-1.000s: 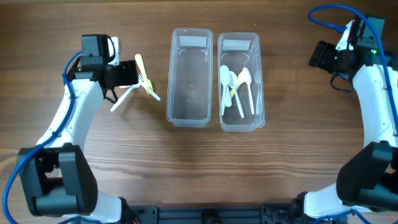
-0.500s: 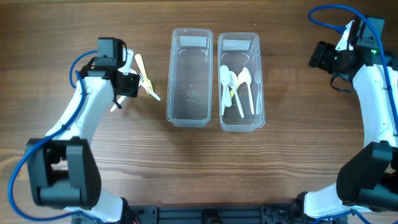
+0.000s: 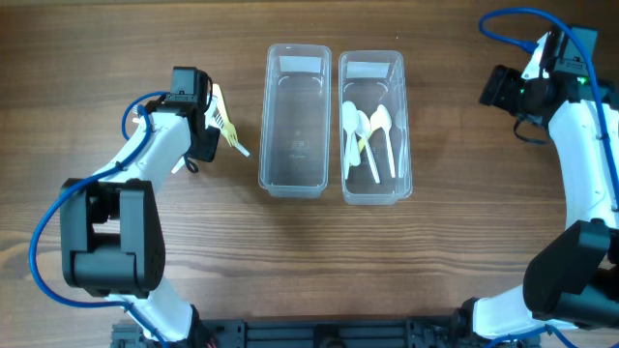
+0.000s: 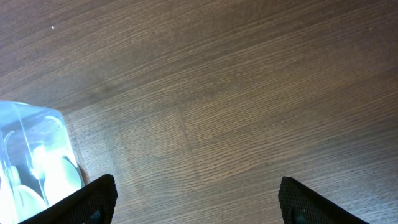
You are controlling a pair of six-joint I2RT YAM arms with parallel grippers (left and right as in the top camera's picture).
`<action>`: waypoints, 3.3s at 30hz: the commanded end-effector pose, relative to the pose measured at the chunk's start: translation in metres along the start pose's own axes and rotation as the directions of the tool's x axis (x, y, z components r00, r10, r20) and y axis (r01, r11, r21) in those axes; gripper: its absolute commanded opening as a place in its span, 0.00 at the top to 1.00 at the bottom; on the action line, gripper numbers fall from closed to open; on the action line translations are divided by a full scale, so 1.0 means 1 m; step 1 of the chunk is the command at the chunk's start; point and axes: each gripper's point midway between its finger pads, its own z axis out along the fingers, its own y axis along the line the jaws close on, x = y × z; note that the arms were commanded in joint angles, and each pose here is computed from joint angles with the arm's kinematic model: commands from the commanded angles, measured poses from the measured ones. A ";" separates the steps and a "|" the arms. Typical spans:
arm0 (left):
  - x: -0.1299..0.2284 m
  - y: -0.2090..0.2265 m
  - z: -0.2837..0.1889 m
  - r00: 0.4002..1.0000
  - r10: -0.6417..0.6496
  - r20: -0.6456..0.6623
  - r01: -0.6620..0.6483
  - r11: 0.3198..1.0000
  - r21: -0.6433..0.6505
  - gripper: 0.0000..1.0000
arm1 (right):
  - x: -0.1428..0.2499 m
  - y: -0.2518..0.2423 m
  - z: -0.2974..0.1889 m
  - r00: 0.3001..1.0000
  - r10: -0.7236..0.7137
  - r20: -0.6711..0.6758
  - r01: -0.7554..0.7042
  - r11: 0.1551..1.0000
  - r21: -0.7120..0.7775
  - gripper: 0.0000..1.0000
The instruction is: Pack container
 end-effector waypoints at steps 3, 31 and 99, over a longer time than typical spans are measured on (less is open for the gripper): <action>-0.001 -0.011 0.006 1.000 0.010 -0.006 -0.010 0.999 0.051 0.61 | 0.005 0.003 0.006 1.000 0.000 -0.022 -0.001 1.000 -0.013 0.17; -0.026 0.020 -0.085 0.996 -0.013 0.093 0.012 1.000 0.009 0.96 | 0.006 0.002 0.006 1.000 0.001 -0.026 -0.001 1.000 -0.012 0.18; -0.116 -0.038 0.021 0.396 -0.917 -0.055 0.892 0.369 0.261 0.54 | 0.014 0.013 0.005 0.998 0.003 -0.063 -0.008 0.997 -0.074 0.18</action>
